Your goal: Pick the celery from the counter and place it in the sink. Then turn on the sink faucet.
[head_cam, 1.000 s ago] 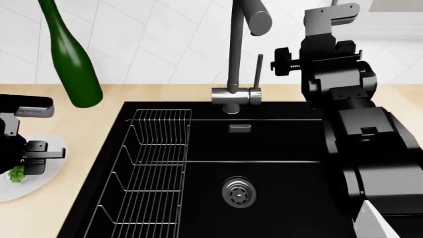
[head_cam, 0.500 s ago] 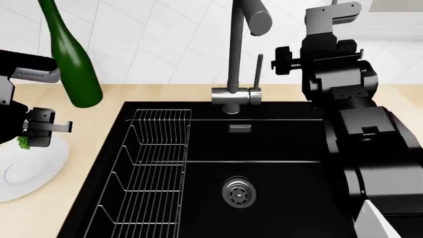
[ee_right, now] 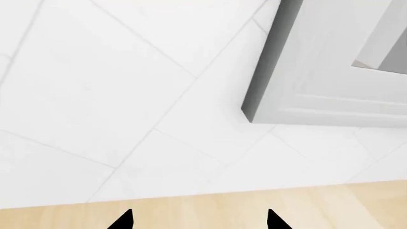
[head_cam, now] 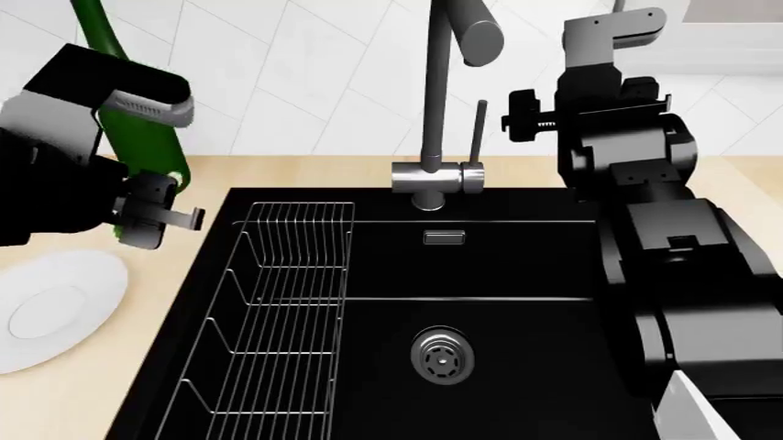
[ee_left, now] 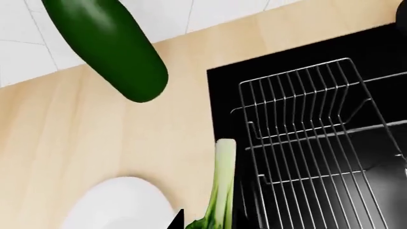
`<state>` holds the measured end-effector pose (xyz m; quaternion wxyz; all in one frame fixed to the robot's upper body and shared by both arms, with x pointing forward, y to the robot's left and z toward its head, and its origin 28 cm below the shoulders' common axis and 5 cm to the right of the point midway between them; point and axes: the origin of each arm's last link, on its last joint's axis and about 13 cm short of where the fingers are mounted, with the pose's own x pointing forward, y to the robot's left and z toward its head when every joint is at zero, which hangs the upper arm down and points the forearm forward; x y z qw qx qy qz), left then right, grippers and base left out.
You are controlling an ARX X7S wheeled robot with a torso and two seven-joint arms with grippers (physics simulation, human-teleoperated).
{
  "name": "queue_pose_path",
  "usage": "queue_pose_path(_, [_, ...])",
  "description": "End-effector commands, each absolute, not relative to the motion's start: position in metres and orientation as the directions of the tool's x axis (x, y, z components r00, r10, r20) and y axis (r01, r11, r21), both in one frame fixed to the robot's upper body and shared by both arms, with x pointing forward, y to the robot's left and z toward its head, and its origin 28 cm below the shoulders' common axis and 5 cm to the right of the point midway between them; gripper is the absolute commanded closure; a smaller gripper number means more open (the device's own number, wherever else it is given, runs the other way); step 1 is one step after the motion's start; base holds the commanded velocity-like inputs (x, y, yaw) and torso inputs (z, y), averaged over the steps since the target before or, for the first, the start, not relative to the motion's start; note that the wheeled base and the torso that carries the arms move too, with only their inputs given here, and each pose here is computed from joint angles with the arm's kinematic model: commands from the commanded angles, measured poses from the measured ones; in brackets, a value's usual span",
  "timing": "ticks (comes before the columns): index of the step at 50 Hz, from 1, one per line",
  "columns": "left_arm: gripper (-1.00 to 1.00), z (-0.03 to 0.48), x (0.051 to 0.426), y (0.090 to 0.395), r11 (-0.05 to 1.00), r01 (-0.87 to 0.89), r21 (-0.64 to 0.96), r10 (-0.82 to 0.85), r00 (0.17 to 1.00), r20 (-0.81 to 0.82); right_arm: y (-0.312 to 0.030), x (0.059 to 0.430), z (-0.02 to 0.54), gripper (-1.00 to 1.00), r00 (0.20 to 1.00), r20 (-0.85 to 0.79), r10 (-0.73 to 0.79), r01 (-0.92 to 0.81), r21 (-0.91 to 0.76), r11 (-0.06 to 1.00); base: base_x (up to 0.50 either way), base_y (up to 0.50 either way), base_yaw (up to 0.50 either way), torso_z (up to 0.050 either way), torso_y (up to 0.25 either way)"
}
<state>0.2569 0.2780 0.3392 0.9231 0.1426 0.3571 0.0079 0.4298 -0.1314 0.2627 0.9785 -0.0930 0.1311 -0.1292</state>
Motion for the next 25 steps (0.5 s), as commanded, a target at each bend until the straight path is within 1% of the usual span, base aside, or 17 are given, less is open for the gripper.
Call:
queue_pose_path(1, [1.00, 0.347, 0.263, 0.248, 0.939, 0.237, 0.248, -0.026, 0.771, -0.636, -0.125, 0.430, 0.260, -1.00, 0.941, -0.239, -0.241, 0.197, -0.192, 0.961, 0.00, 0.00, 0.00, 0.000, 0.000])
queue_pose_path(7, [1.00, 0.347, 0.271, 0.228, 0.917, 0.330, 0.225, -0.119, 0.763, -0.636, -0.126, 0.430, 0.260, -1.00, 0.940, -0.237, -0.244, 0.200, -0.194, 0.960, 0.00, 0.00, 0.00, 0.000, 0.000])
queue_pose_path(9, [1.00, 0.346, 0.274, 0.220, 0.901, 0.382, 0.203, -0.174, 0.750, -0.638, -0.126, 0.430, 0.261, -1.00, 0.940, -0.236, -0.246, 0.202, -0.196, 0.960, 0.00, 0.00, 0.00, 0.000, 0.000])
queue_pose_path(11, [1.00, 0.345, 0.275, 0.217, 0.897, 0.390, 0.208, -0.177, 0.748, -0.639, -0.126, 0.430, 0.261, -1.00, 0.940, -0.236, -0.246, 0.202, -0.195, 0.960, 0.00, 0.00, 0.00, 0.000, 0.000])
queue_pose_path(15, [1.00, 0.341, 0.279, 0.202, 0.864, 0.470, 0.181, -0.259, 0.723, -0.641, -0.125, 0.431, 0.260, -1.00, 0.940, -0.236, -0.246, 0.202, -0.195, 0.960, 0.00, 0.00, 0.00, 0.000, 0.000])
queue_pose_path(17, [1.00, 0.341, 0.279, 0.200, 0.860, 0.481, 0.172, -0.272, 0.716, -0.643, -0.125, 0.431, 0.260, -1.00, 0.940, -0.236, -0.247, 0.203, -0.196, 0.959, 0.00, 0.00, 0.00, 0.000, 0.000])
queue_pose_path(18, [1.00, 0.338, 0.282, 0.193, 0.846, 0.511, 0.152, -0.309, 0.703, -0.640, -0.125, 0.431, 0.259, -1.00, 0.940, -0.236, -0.247, 0.203, -0.195, 0.960, 0.00, 0.00, 0.00, 0.000, 0.000])
queue_pose_path(22, [1.00, 0.327, 0.287, 0.177, 0.808, 0.572, 0.144, -0.349, 0.661, -0.665, -0.125, 0.431, 0.257, -1.00, 0.939, -0.238, -0.248, 0.204, -0.197, 0.959, 0.00, 0.00, 0.00, 0.000, 0.000])
queue_pose_path(25, [1.00, 0.321, 0.290, 0.166, 0.782, 0.606, 0.148, -0.373, 0.645, -0.667, -0.124, 0.431, 0.256, -1.00, 0.939, -0.240, -0.248, 0.203, -0.196, 0.959, 0.00, 0.00, 0.00, 0.000, 0.000])
